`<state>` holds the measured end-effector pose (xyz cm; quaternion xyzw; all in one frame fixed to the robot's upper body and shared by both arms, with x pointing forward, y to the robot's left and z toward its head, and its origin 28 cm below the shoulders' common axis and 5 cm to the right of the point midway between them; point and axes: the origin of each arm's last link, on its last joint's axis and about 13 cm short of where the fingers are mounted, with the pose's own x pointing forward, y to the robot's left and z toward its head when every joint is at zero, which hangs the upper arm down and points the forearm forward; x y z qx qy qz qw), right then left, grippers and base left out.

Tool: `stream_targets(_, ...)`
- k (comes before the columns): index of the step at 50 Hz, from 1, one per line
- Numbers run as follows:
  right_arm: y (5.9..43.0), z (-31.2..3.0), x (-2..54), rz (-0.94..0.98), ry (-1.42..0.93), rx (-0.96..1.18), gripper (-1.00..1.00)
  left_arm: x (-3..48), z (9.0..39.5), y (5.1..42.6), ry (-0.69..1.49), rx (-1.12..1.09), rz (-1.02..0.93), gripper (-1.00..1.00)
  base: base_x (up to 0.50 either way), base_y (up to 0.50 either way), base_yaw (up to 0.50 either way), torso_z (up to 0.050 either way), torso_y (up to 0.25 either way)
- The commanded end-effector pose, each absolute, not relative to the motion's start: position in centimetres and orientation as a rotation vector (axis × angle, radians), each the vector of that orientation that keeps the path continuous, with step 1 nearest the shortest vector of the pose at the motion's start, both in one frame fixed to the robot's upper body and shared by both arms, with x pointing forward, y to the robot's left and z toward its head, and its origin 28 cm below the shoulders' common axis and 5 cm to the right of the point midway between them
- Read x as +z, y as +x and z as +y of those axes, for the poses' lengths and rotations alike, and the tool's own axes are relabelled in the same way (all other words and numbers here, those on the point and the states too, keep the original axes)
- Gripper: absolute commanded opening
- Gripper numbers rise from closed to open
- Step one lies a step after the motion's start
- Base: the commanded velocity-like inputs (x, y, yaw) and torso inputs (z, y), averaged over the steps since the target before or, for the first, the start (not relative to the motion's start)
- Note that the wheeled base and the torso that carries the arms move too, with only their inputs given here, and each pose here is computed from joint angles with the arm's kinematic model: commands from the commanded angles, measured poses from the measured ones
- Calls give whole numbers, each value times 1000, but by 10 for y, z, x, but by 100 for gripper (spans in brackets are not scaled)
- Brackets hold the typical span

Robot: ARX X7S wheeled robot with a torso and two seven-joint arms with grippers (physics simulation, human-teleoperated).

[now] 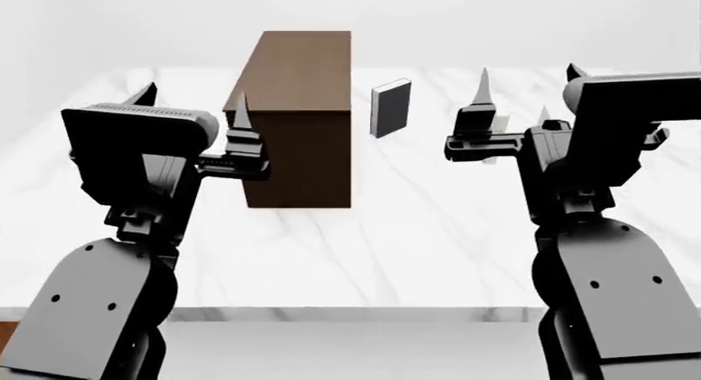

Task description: Pick up the book on the right and place it under the cabinet shelf.

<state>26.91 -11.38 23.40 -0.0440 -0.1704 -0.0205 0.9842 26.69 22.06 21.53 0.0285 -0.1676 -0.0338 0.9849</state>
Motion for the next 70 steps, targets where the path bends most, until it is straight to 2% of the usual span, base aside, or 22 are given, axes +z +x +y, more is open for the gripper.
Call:
stream_targets(1, 268, -116, 249, -382, -88, -55, 100, 227, 221, 269, 65, -75, -358, 100, 262, -242, 0, 0, 0)
stream_targets(70, 264, -118, 260, -415, -82, -47, 100, 240, 220, 266, 79, -74, -388, 100, 284, -23, 0, 0, 0)
